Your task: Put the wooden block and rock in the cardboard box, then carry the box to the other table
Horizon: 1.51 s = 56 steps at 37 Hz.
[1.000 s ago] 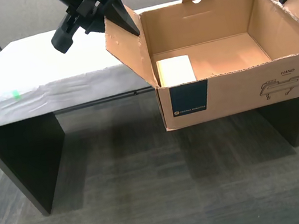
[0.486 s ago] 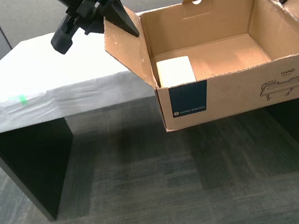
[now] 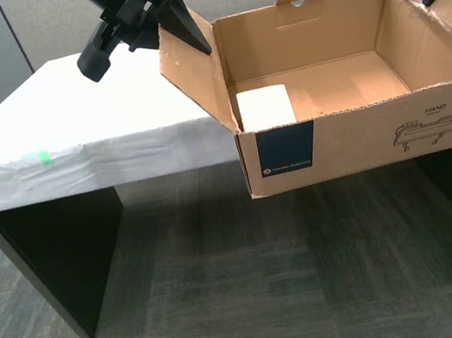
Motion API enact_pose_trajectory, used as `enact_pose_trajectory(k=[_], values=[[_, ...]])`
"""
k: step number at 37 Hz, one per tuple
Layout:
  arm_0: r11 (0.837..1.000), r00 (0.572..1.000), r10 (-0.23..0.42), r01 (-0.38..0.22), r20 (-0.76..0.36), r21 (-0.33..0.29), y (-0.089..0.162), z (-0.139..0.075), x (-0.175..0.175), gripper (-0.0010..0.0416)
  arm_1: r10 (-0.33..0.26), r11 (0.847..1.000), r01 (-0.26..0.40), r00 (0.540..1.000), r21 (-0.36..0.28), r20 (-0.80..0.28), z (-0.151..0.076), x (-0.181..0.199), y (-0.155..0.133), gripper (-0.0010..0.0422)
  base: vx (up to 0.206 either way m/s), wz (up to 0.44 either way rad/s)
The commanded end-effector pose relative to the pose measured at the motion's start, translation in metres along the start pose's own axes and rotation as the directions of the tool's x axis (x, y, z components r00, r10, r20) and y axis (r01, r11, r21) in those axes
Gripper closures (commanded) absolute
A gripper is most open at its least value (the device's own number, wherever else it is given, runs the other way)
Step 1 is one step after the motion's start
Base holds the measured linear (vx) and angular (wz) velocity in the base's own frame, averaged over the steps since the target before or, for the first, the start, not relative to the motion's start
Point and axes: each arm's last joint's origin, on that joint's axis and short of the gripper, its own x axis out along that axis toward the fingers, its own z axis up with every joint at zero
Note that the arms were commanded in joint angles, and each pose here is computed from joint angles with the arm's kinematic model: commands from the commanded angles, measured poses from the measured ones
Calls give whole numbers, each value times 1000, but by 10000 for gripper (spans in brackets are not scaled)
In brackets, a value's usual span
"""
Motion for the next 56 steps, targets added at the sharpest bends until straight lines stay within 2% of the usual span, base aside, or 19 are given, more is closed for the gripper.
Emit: enact_pose_trajectory(k=[1,20,39,48,53,56], values=[[1000,1000,-5,5,8,5,0,1,-1,406,-3,1000,3,1000,-4,-2,0,0,0,413,135,21],[1000,1000,-4,4,8,3,0,1,-1,406,1,1000,-1,1000,-7,2,0,0,0,413,134,2],[1000,1000,-3,3,13,0,1,1,0,406,12,999,-12,1000,53,1,0,0,2,413,133,-38],[1000,1000,-2,2,12,-5,1,1,0,406,38,998,-39,999,40,20,1,-1,3,413,126,-96],[1000,1000,-2,2,12,-6,1,1,0,406,46,999,-46,999,2,25,1,-1,3,413,127,-48],[1000,1000,-2,2,13,-11,1,1,0,406,46,999,-46,999,0,25,2,-1,3,413,127,-31]])
